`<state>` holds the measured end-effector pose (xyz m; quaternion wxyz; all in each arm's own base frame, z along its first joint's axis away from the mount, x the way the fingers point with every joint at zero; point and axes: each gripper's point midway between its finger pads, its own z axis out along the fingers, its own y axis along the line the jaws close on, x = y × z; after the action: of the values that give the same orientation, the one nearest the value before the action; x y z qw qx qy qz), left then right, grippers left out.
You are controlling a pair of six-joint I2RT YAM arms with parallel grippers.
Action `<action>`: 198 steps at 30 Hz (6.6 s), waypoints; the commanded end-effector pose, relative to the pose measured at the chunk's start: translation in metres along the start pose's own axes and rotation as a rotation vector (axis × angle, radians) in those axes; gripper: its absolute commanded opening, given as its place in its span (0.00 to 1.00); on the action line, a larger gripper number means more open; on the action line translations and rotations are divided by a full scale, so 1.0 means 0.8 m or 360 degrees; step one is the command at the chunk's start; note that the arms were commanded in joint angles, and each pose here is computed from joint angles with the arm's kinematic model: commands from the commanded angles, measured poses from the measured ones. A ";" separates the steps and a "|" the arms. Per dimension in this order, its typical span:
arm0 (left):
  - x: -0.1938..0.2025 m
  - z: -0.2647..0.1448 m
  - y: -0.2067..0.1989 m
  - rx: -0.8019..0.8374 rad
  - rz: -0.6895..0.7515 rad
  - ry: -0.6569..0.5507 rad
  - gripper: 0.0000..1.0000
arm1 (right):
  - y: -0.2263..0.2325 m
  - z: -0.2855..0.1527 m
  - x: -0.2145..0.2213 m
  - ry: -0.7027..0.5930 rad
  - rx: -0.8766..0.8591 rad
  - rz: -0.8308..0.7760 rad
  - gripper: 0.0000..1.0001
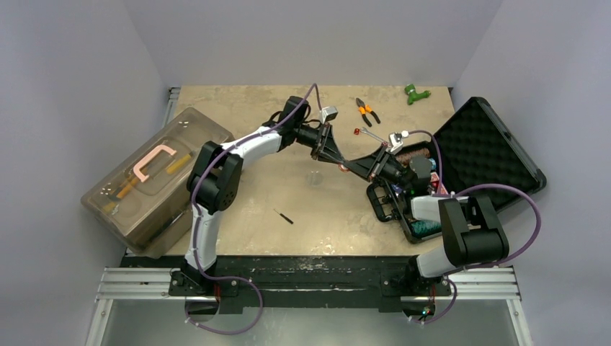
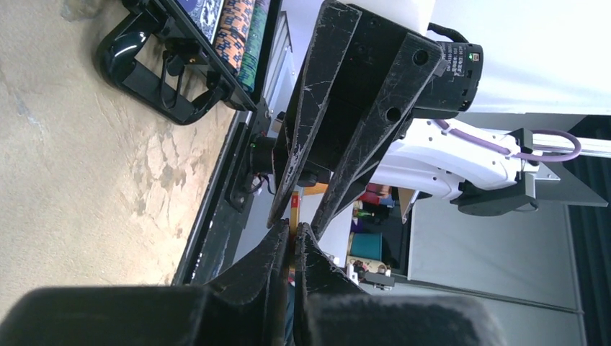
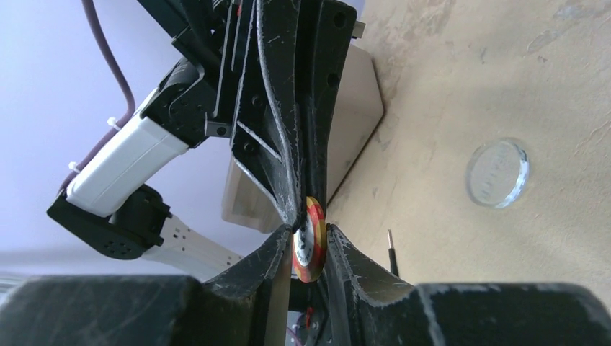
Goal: Pack up texas hold em set
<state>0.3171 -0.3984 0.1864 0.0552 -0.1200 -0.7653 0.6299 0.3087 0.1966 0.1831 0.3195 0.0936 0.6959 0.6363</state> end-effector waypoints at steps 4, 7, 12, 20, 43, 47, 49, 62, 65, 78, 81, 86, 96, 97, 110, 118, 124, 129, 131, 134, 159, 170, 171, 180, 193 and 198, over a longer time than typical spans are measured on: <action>0.006 -0.009 -0.042 0.0073 0.0161 0.0005 0.00 | 0.024 -0.013 0.002 -0.0024 -0.0142 -0.0040 0.27; 0.007 -0.009 -0.042 0.0075 0.0161 0.0008 0.00 | 0.024 -0.015 0.003 -0.0032 -0.0146 -0.0033 0.23; 0.009 -0.006 -0.043 0.0079 0.0163 0.0021 0.00 | 0.023 -0.014 0.002 -0.0030 -0.0150 -0.0038 0.01; 0.014 -0.023 -0.046 -0.0124 0.0260 -0.0016 0.50 | -0.028 -0.018 -0.002 0.0029 0.0183 -0.0103 0.00; -0.006 -0.085 -0.040 -0.0641 0.0406 -0.0308 0.73 | -0.102 -0.184 -0.161 0.0310 0.2513 -0.1104 0.00; -0.005 -0.083 -0.043 -0.0608 0.0398 -0.0300 0.73 | -0.113 -0.164 -0.149 0.0452 0.2515 -0.1167 0.00; -0.005 -0.083 -0.042 -0.0612 0.0399 -0.0303 0.73 | -0.122 -0.161 -0.143 0.0529 0.2529 -0.1180 0.00; -0.006 -0.083 -0.039 -0.0608 0.0386 -0.0298 0.73 | -0.144 -0.169 -0.129 0.0668 0.2590 -0.1199 0.00; -0.006 -0.083 -0.037 -0.0611 0.0382 -0.0295 0.73 | -0.147 -0.157 -0.126 0.0667 0.2515 -0.1193 0.00; -0.009 -0.088 -0.037 -0.0607 0.0376 -0.0304 0.73 | -0.167 -0.154 -0.130 0.0697 0.2557 -0.1204 0.00; -0.009 -0.088 -0.037 -0.0601 0.0372 -0.0303 0.73 | -0.170 -0.156 -0.129 0.0710 0.2580 -0.1204 0.00; -0.010 -0.089 -0.038 -0.0598 0.0373 -0.0304 0.73 | -0.175 -0.157 -0.129 0.0705 0.2592 -0.1201 0.00; -0.010 -0.090 -0.038 -0.0595 0.0370 -0.0305 0.73 | -0.161 -0.157 -0.131 0.0602 0.2556 -0.1207 0.34; -0.010 -0.089 -0.039 -0.0593 0.0372 -0.0304 0.73 | -0.159 -0.156 -0.132 0.0589 0.2547 -0.1213 0.31; -0.009 -0.089 -0.040 -0.0588 0.0374 -0.0300 0.73 | -0.165 -0.171 -0.137 0.0574 0.2678 -0.1210 0.04; -0.009 -0.090 -0.040 -0.0588 0.0375 -0.0301 0.73 | -0.185 -0.165 -0.132 0.0624 0.2671 -0.1156 0.00; -0.009 -0.088 -0.038 -0.0585 0.0367 -0.0295 0.73 | -0.201 -0.159 -0.120 0.0681 0.2625 -0.1102 0.00; -0.010 -0.088 -0.037 -0.0586 0.0365 -0.0295 0.73 | -0.196 -0.151 -0.127 0.0627 0.2605 -0.1107 0.00; -0.010 -0.088 -0.037 -0.0586 0.0366 -0.0295 0.73 | -0.186 -0.150 -0.133 0.0577 0.2606 -0.1109 0.00; -0.010 -0.089 -0.037 -0.0592 0.0369 -0.0298 0.73 | -0.146 -0.152 -0.148 0.0442 0.2598 -0.1153 0.04; -0.008 -0.088 0.121 -0.1924 0.0356 -0.0329 0.79 | -0.021 -0.121 -0.100 -0.0177 0.1777 -0.0966 0.99; -0.010 -0.072 0.166 -0.2105 0.0385 -0.0227 0.78 | -0.033 -0.140 -0.073 -0.0128 0.1753 -0.0981 0.99; -0.010 -0.068 0.168 -0.2093 0.0381 -0.0209 0.77 | -0.034 -0.141 -0.071 -0.0127 0.1751 -0.0978 0.99; -0.015 -0.062 0.189 -0.2111 0.0285 -0.0135 0.76 | -0.036 -0.137 -0.068 -0.0122 0.1719 -0.0969 0.99; -0.011 -0.066 0.219 -0.2162 0.0198 -0.0073 0.68 | -0.050 -0.132 -0.059 -0.0092 0.1699 -0.0935 0.99; -0.015 -0.068 0.221 -0.2139 0.0211 -0.0070 0.54 | -0.053 -0.132 -0.057 -0.0084 0.1700 -0.0925 0.99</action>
<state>0.3533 -0.3193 0.0199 -0.0789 -0.1594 -0.9839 0.0144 0.2902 0.0739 0.1523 0.3919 0.0593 0.9153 0.0712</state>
